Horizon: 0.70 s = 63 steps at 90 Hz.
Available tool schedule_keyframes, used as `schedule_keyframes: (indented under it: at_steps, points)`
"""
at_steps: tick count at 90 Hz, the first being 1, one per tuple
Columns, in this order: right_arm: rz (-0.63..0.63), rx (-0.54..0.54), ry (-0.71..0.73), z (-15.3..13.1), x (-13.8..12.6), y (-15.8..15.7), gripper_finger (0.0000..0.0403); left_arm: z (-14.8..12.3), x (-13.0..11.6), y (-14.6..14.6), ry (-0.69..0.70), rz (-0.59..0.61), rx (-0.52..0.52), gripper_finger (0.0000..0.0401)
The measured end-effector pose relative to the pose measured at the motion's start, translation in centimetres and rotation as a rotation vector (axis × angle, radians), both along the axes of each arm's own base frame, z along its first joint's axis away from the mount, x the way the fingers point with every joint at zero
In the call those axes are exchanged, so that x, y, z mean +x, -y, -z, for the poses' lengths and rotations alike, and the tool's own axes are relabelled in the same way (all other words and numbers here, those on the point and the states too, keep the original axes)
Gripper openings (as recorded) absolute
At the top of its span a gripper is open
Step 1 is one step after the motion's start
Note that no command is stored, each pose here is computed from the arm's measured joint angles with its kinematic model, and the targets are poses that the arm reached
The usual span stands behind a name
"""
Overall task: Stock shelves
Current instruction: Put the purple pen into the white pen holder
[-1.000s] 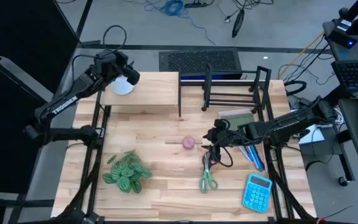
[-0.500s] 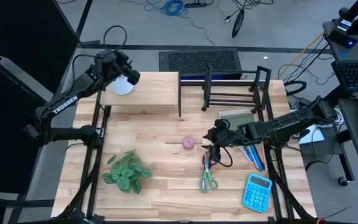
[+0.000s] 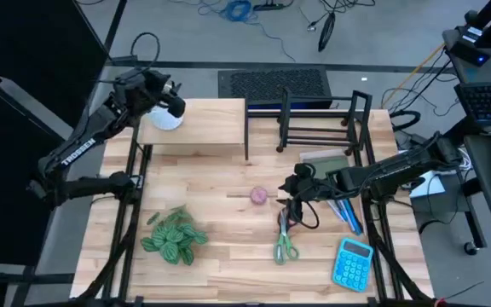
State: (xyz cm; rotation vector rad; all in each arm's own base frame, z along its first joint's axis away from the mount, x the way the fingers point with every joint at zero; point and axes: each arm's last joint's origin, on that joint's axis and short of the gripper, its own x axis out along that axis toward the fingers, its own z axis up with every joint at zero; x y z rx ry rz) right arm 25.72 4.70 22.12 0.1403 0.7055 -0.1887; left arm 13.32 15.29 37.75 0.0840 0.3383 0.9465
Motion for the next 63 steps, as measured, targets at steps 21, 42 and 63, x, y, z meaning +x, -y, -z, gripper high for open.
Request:
schedule_keyframes:
  at_steps: [21, 42, 63]
  points:
    - [-0.006, -0.006, 0.005, -0.4, -0.4, 0.1, 0.0189, -2.6, -1.2, 2.9, 0.136, 0.104, 0.131, 0.0219]
    - [-0.009, 0.000, 0.023, -1.9, -1.8, 0.4, 0.0189, -4.1, -1.0, 5.8, 0.249, 0.407, 0.200, 0.0219]
    - [-0.063, 0.046, 0.007, -3.0, -3.6, 0.3, 0.0189, -3.2, 2.4, 7.8, 0.238, 0.667, 0.114, 0.0219]
